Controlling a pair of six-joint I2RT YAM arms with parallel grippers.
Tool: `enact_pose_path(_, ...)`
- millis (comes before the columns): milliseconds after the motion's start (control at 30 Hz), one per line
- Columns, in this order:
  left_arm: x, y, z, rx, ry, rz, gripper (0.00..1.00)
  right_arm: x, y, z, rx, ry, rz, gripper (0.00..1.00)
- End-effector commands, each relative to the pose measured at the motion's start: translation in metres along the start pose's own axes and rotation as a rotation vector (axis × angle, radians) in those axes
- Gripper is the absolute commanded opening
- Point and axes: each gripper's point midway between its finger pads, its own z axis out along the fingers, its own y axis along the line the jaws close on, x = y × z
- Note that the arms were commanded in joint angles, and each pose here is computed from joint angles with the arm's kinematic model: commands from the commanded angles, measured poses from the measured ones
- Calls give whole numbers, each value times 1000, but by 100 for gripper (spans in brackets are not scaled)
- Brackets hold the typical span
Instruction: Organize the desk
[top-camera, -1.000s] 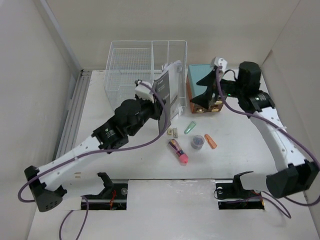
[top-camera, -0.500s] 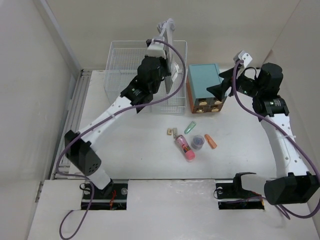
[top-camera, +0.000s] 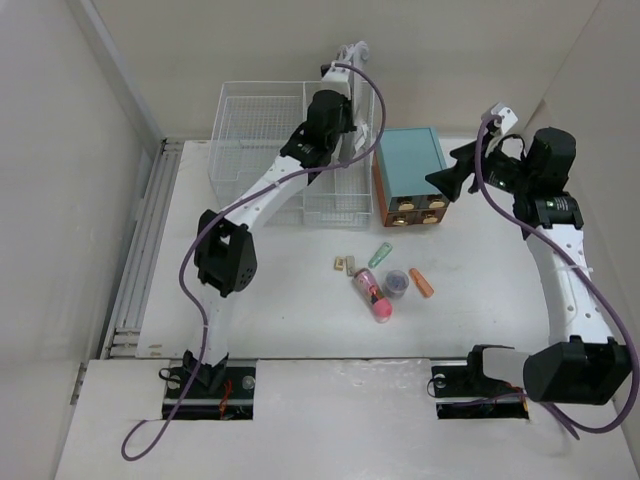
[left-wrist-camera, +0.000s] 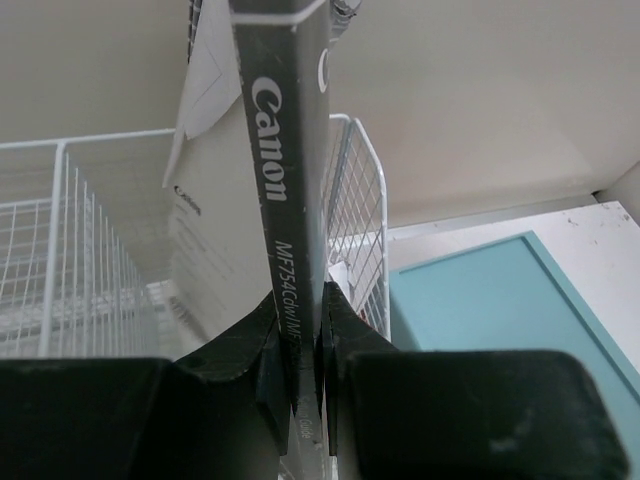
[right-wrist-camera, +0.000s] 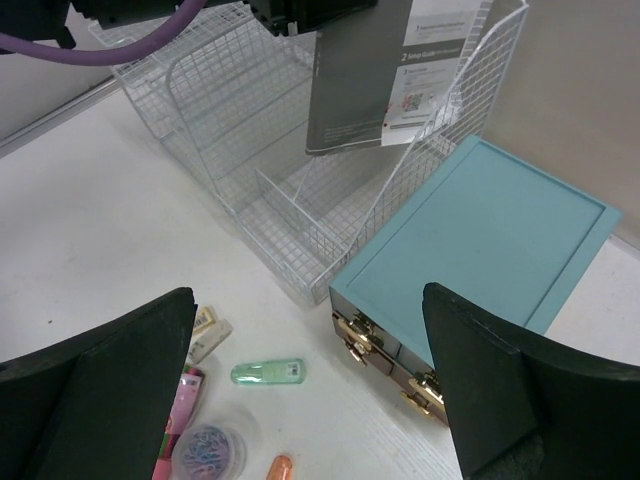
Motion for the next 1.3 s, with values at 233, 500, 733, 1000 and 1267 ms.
enact_pose_path(233,-93,-32,-11,105,-309,-50,0,3,-12,0,-6,-13,10,100)
enact_pose_path(500,-145,-99,-83,103,-460,64,0,9,-13,4,-26,-4,26,100)
enact_pose_path(733,-158,-111,-100,89,-483,56,0,8,-12,2,-38,-7,27,100)
enact_pose_path(1000,-115,-84,-77,22,-401,48,0,15,-21,-3,-42,0,56,100)
enact_pose_path(1267,-157,-80,-119,47,-481,25,0,18,-22,-1,-52,5,65,100)
